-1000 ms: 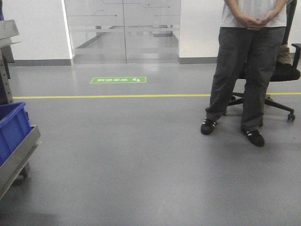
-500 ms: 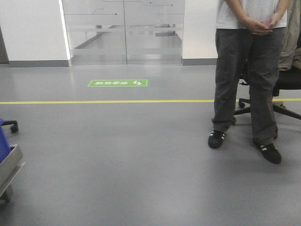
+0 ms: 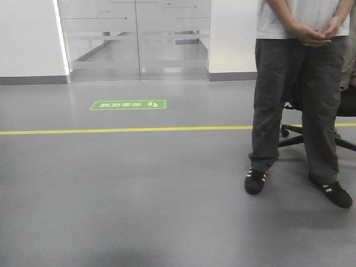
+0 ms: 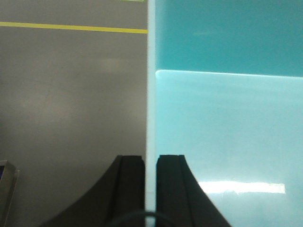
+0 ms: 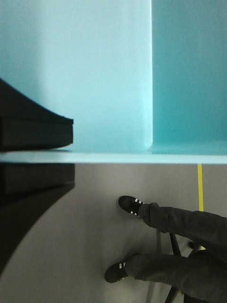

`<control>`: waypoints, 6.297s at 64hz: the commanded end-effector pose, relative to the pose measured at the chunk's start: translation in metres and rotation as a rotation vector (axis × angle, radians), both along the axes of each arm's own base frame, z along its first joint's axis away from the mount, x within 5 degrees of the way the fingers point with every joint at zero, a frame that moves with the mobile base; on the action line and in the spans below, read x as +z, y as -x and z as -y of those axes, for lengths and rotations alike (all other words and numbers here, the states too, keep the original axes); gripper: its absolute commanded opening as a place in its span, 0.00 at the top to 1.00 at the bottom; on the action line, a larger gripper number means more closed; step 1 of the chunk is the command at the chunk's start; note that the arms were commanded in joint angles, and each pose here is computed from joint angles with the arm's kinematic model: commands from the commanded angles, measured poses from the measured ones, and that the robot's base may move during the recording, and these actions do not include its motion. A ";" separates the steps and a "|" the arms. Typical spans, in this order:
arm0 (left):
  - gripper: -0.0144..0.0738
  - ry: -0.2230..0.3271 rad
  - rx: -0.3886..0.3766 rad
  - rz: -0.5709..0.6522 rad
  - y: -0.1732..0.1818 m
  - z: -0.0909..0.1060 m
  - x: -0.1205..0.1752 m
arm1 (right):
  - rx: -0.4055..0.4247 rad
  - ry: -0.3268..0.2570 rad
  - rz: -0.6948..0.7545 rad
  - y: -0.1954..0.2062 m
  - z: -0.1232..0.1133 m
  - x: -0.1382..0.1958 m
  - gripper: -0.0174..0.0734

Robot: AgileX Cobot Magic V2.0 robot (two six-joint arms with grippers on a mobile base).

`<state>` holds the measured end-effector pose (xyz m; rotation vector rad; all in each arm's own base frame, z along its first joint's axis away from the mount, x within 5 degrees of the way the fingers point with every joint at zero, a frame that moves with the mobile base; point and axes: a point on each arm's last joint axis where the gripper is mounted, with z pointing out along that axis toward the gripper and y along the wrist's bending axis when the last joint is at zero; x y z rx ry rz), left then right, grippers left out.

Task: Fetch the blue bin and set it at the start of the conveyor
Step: 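Hold the bin in both grippers while the base drives to the conveyor, then position the held bin above the start of the dark conveyor belt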

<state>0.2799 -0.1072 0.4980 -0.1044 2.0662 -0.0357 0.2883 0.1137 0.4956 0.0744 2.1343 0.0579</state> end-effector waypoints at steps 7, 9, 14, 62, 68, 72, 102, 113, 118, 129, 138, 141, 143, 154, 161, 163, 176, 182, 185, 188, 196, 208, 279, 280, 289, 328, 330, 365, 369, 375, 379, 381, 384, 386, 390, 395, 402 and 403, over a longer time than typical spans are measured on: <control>0.96 -0.005 -0.012 0.074 0.004 -0.001 0.012 | 0.004 0.012 0.053 0.002 0.003 0.008 0.99; 0.96 -0.005 -0.012 0.074 0.004 -0.001 0.012 | 0.004 0.012 0.053 0.002 0.003 0.008 0.99; 0.96 -0.007 -0.011 0.075 0.004 -0.001 0.012 | 0.004 0.012 0.053 0.002 0.003 0.008 0.99; 0.96 -0.007 -0.013 0.078 0.004 -0.001 0.012 | 0.004 0.012 0.053 0.002 0.003 0.008 0.99; 0.96 -0.012 -0.011 0.083 0.004 -0.002 0.012 | 0.005 0.011 0.055 0.002 0.003 0.009 0.99; 0.96 -0.012 -0.011 0.083 0.004 -0.002 0.012 | 0.005 0.011 0.055 0.002 0.003 0.009 0.99; 0.96 -0.014 -0.015 0.101 0.003 -0.001 0.014 | 0.005 0.011 0.055 0.002 0.003 0.009 0.99; 0.96 -0.014 -0.015 0.101 0.003 -0.001 0.014 | 0.005 0.011 0.055 0.002 0.003 0.009 0.99; 0.96 -0.014 -0.015 0.101 0.003 -0.001 0.014 | 0.005 0.011 0.055 0.002 0.003 0.009 0.99; 0.96 -0.014 -0.015 0.101 0.003 -0.001 0.014 | 0.005 0.011 0.055 0.002 0.003 0.009 0.99; 0.96 -0.014 -0.015 0.101 0.003 -0.001 0.014 | 0.005 0.011 0.055 0.002 0.003 0.009 0.99; 0.96 -0.014 -0.015 0.101 0.003 -0.001 0.014 | 0.005 0.011 0.055 0.002 0.003 0.009 0.99; 0.96 -0.014 -0.015 0.101 0.003 -0.001 0.014 | 0.005 0.011 0.055 0.002 0.003 0.009 0.99; 0.96 -0.014 -0.016 0.102 0.003 -0.001 0.014 | 0.005 0.011 0.055 0.002 0.003 0.009 0.99; 0.96 -0.014 -0.016 0.102 0.003 -0.001 0.014 | 0.005 0.011 0.055 0.002 0.003 0.009 0.99; 0.96 -0.014 -0.016 0.102 0.003 -0.001 0.014 | 0.005 0.011 0.055 0.002 0.003 0.009 0.99; 0.96 -0.014 -0.016 0.102 0.003 -0.001 0.014 | 0.005 0.011 0.055 0.002 0.003 0.009 0.99; 0.96 -0.014 -0.016 0.102 0.003 -0.001 0.014 | 0.005 0.011 0.055 0.002 0.003 0.009 0.99; 0.96 -0.014 -0.016 0.102 0.003 -0.001 0.014 | 0.005 0.011 0.055 0.002 0.003 0.009 0.99; 0.96 -0.014 -0.016 0.102 0.003 -0.001 0.014 | 0.005 0.011 0.055 0.002 0.003 0.009 0.99; 0.96 -0.014 -0.016 0.102 0.003 -0.001 0.014 | 0.005 0.011 0.055 0.002 0.003 0.009 0.99; 0.96 -0.014 -0.016 0.102 0.003 -0.001 0.014 | 0.005 0.011 0.055 0.002 0.003 0.009 0.99; 0.96 -0.014 -0.017 0.104 0.003 -0.001 0.014 | 0.005 0.011 0.055 0.002 0.003 0.009 0.99; 0.96 -0.014 -0.017 0.104 0.003 -0.001 0.014 | 0.005 0.011 0.055 0.002 0.003 0.009 0.99; 0.96 -0.014 -0.017 0.104 0.003 -0.001 0.014 | 0.005 0.011 0.055 0.002 0.003 0.009 0.99; 0.96 -0.014 -0.017 0.104 0.003 -0.001 0.014 | 0.008 0.010 0.061 0.002 0.003 0.009 0.99; 0.96 -0.014 -0.017 0.104 0.003 -0.001 0.014 | 0.010 0.008 0.066 0.002 0.002 0.010 0.99; 0.96 -0.014 -0.017 0.104 0.003 -0.001 0.014 | 0.016 0.004 0.082 0.001 0.002 0.011 0.99; 0.96 -0.014 -0.017 0.104 0.003 -0.001 0.014 | 0.016 0.004 0.082 0.001 0.002 0.011 0.99; 0.96 -0.014 -0.017 0.104 0.003 -0.001 0.014 | 0.016 0.004 0.082 0.001 0.002 0.011 0.99; 0.96 -0.014 -0.017 0.104 0.003 -0.001 0.014 | 0.016 0.005 0.080 0.001 0.002 0.011 0.99; 0.96 -0.012 -0.018 0.103 0.003 -0.001 0.014 | 0.016 0.005 0.080 0.001 0.002 0.011 0.99; 0.96 0.003 -0.026 0.095 0.003 0.000 0.013 | 0.016 0.003 0.078 0.001 0.002 0.011 0.99; 0.96 0.012 -0.032 0.088 0.002 0.001 0.012 | 0.016 0.004 0.075 0.001 0.001 0.010 0.99; 0.96 0.021 -0.041 0.063 0.000 0.005 0.006 | 0.016 0.013 0.057 -0.005 -0.002 0.004 0.99; 0.96 0.008 -0.055 0.036 -0.010 0.011 -0.009 | 0.030 0.023 0.048 -0.014 -0.007 -0.007 0.99; 0.96 -0.013 -0.074 -0.004 -0.022 0.019 -0.034 | 0.043 0.013 0.029 -0.024 -0.015 -0.032 0.99; 0.96 -0.014 -0.074 -0.010 -0.024 0.020 -0.038 | 0.046 0.012 0.026 -0.026 -0.016 -0.036 0.99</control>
